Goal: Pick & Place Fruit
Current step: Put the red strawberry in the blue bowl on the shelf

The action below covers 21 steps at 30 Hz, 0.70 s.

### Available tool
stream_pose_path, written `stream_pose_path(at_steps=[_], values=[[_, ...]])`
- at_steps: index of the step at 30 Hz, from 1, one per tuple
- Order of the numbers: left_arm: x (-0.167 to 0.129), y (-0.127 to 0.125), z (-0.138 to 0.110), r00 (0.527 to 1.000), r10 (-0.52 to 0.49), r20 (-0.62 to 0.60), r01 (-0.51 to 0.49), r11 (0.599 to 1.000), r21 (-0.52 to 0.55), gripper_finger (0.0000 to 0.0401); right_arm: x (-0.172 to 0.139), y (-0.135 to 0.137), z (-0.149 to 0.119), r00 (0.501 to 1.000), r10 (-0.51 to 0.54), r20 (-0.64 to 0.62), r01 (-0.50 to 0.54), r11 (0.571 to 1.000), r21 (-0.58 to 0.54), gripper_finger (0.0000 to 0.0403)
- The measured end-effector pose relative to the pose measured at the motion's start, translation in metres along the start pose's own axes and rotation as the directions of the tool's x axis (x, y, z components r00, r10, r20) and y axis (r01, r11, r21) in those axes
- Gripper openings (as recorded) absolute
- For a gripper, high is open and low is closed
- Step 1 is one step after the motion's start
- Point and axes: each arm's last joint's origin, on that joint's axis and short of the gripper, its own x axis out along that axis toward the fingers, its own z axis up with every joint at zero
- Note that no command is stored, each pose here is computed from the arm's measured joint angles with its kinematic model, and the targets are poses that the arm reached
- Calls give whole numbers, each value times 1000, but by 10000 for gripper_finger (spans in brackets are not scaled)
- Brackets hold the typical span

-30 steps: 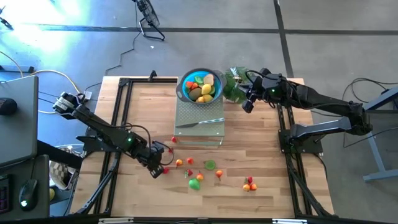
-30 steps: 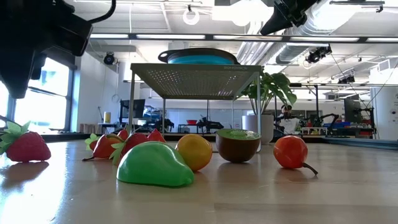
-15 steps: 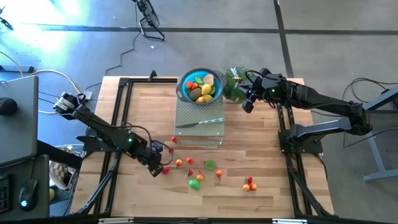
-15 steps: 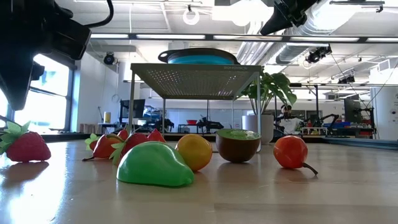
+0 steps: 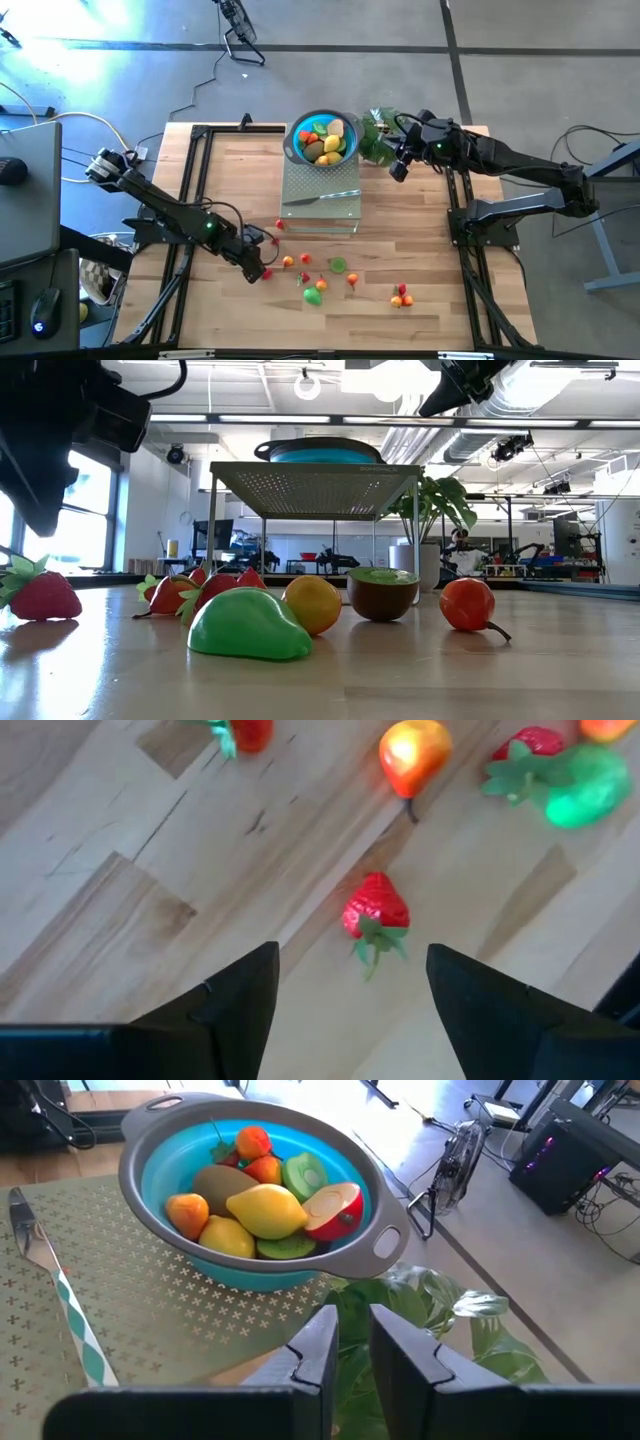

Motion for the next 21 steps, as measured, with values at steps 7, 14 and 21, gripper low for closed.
stream_pose_path(at_steps=[7, 14, 21], values=[[21, -1, -1, 997, 69, -27, -68, 997, 29, 248, 0, 0, 0, 1000, 0, 0, 0, 1000, -5, 52], [38, -6, -4, 988, 54, -143, -47, 998, 51, 248, 0, 0, 0, 1000, 0, -1, 0, 1000, -8, 52], [38, -7, -4, 987, 32, -159, -23, 998, 58, 248, 0, 0, 0, 1000, 0, 0, 0, 1000, -8, 52]])
